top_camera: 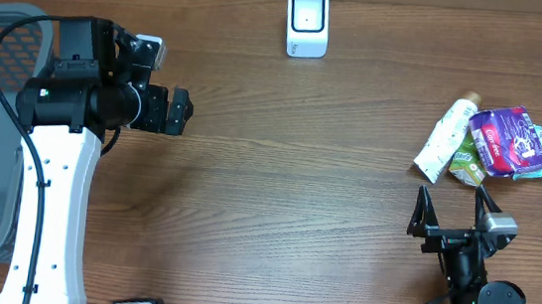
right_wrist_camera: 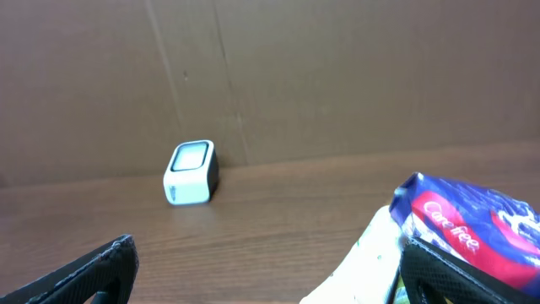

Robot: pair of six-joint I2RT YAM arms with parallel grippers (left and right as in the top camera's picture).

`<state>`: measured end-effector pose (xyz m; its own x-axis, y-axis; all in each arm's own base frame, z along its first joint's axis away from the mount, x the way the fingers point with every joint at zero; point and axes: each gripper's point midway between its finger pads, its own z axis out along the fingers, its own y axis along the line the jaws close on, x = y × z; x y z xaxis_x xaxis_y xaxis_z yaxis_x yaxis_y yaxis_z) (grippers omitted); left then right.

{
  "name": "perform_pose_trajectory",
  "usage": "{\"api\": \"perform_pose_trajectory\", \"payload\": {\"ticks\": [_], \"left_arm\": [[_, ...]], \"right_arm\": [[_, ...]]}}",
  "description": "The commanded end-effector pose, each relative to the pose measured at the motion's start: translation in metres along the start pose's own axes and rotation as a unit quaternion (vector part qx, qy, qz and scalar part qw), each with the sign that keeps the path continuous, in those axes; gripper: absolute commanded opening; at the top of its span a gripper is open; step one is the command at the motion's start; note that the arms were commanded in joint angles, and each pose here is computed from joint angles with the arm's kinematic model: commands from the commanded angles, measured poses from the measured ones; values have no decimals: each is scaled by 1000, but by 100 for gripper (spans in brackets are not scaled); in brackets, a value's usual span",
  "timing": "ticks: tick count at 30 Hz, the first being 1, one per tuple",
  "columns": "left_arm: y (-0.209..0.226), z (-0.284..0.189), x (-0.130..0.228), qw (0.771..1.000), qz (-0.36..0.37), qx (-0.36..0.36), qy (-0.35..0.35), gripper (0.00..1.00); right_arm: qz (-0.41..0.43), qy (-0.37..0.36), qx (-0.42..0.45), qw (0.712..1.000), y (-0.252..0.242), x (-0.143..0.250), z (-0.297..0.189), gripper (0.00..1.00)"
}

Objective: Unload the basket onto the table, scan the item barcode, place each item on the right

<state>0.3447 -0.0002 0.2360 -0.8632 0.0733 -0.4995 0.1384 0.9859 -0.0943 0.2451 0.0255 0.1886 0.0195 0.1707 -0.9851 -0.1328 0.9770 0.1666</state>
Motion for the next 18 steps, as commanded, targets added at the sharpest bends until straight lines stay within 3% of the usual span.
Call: {"api": "perform_pose_trajectory", "payload": {"ticks": [1, 5, 18], "left_arm": [[-3, 0, -2, 1000, 13, 3, -3, 99], [-3, 0, -2, 1000, 13, 3, -3, 100], [-3, 0, -2, 1000, 13, 3, -3, 100]], "right_arm": [[0, -1, 7, 1000, -2, 3, 0, 100], [3, 30, 9, 999, -4, 18, -1, 100], [2, 30, 8, 1000, -4, 18, -1, 100]]}}
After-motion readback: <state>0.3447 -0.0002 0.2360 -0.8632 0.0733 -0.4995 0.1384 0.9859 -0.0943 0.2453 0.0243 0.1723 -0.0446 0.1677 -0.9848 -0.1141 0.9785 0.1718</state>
